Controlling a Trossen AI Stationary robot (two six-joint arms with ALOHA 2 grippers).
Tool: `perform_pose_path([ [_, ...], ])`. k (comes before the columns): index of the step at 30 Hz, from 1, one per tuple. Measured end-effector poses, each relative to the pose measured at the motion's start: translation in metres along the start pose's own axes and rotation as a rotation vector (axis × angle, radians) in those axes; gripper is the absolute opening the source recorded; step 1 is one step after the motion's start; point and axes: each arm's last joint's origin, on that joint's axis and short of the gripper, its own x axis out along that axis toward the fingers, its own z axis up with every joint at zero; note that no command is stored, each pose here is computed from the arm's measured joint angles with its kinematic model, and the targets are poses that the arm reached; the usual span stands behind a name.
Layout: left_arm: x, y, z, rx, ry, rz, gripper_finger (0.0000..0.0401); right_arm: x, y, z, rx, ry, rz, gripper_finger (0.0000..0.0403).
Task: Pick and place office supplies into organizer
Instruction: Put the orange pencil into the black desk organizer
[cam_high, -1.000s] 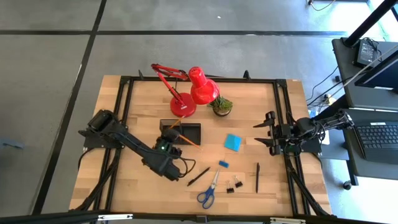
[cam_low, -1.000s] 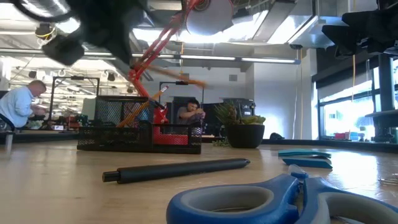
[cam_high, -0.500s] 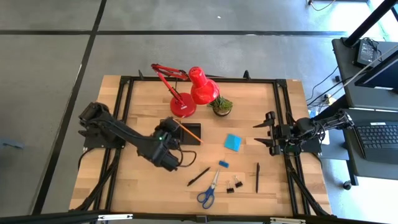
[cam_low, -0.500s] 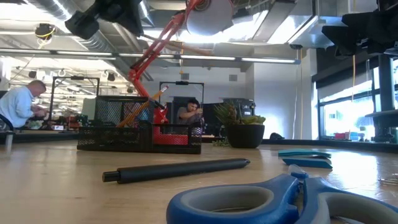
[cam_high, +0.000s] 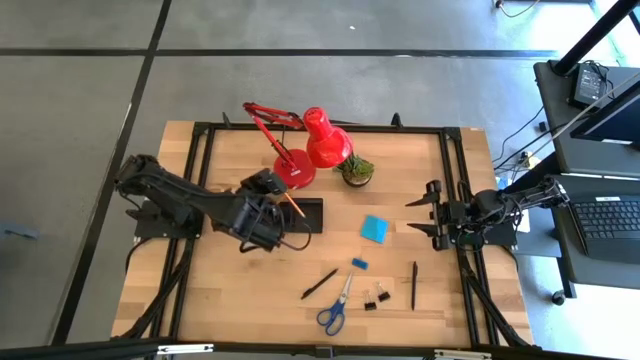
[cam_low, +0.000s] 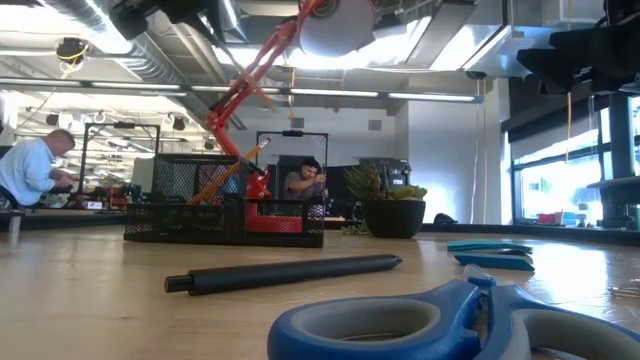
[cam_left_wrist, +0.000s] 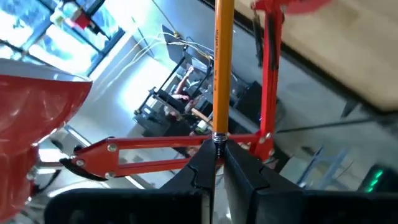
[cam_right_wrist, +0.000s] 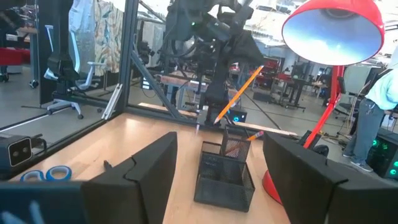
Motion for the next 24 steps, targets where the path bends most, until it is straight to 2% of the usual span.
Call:
perform_pose_path([
  [12,0.018,0.004,-0.011,0.286,0.068,-0.033,0.0013,0.000,0.000,-0.001,-0.001,0.006,0.001,0.0242],
  [24,0.030,0.006,-0.016,0.456,0.085,-0.085,0.0013,0.000,0.000,-0.001,-0.004,0.006,0.002,0.0242],
])
